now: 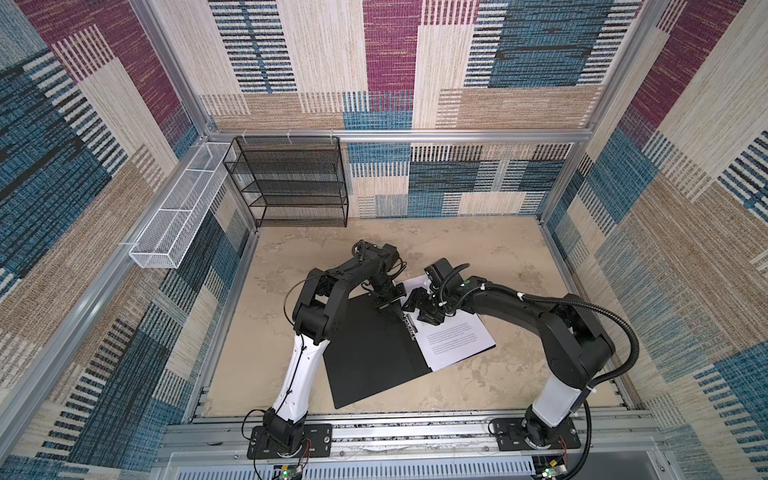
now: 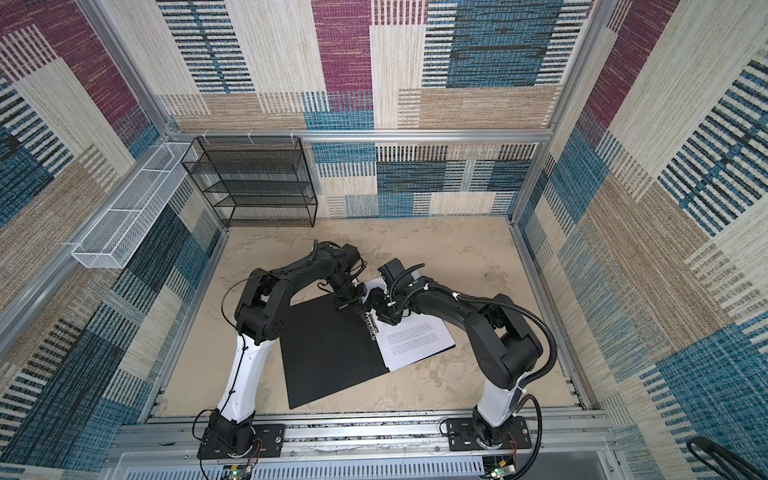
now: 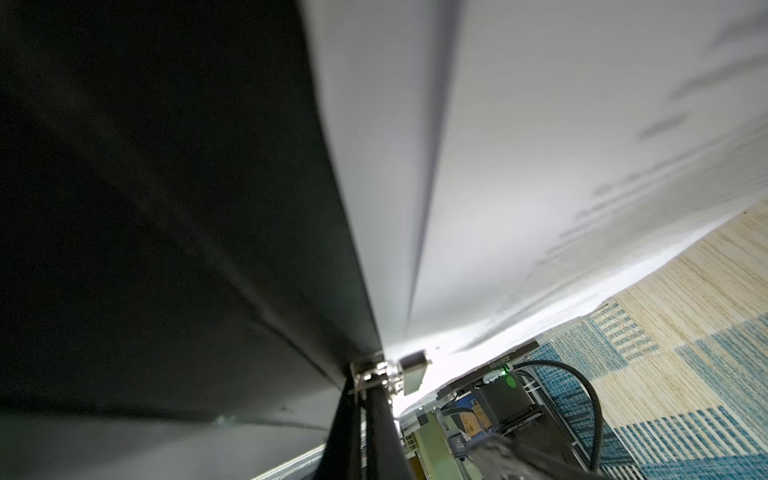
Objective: Put the files into the folder
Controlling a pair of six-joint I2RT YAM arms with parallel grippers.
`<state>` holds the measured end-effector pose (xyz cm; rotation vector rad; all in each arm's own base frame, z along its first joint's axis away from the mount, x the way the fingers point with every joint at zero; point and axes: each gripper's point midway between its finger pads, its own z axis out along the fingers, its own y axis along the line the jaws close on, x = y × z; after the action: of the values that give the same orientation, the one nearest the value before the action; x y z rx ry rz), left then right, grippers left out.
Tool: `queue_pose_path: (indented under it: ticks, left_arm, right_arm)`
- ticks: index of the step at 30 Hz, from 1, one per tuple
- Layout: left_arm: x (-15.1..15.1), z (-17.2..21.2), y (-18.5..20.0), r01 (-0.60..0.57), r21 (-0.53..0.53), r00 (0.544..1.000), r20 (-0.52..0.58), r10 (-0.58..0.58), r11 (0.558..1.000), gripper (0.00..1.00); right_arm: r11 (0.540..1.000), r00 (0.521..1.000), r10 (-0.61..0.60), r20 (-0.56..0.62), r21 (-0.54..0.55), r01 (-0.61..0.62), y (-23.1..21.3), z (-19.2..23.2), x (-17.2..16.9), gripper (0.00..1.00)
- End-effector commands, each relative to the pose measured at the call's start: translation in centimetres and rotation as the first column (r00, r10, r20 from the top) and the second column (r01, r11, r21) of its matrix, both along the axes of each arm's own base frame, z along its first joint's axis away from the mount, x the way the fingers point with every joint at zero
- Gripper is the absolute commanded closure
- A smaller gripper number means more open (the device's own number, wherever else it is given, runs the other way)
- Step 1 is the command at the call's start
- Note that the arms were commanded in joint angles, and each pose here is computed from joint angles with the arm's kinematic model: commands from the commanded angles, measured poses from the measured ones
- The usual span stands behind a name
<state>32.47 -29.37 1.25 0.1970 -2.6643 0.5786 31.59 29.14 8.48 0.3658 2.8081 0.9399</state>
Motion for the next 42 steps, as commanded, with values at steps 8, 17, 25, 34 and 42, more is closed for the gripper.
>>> queue_pose_path:
  ticks: [8,17,25,34,42]
  left_arm:
    - [2.6,-2.2,1.7,0.042,0.128,0.992,0.111,-0.057,0.991,0.89]
    - [4.7,1.0,-0.1,0.018,0.043,0.983,0.181,-0.026,0.999,0.78]
    - [5.7,9.2,-0.8,0.005,-0.097,0.956,0.293,0.024,0.995,0.53]
    - [2.4,14.3,6.8,-0.142,-0.166,0.885,0.42,0.2,0.976,0.01]
    - [-4.5,9.4,16.9,-0.351,-0.087,0.843,0.403,0.356,0.932,0.01]
  right_arm:
    - [1.0,0.981,0.004,0.193,-0.02,-0.001,-1.5,4.1,0.8,0.29]
    - [0.999,0.961,-0.019,0.276,-0.02,0.025,-4.0,6.3,-0.1,0.19]
    - [0.992,0.939,-0.056,0.339,-0.091,0.092,-7.8,7.3,0.2,0.03]
    - [0.976,0.922,-0.057,0.383,-0.174,0.133,-10.8,6.3,1.8,0.0]
    - [0.919,0.937,-0.096,0.335,-0.332,0.213,-14.2,2.3,2.4,0.0]
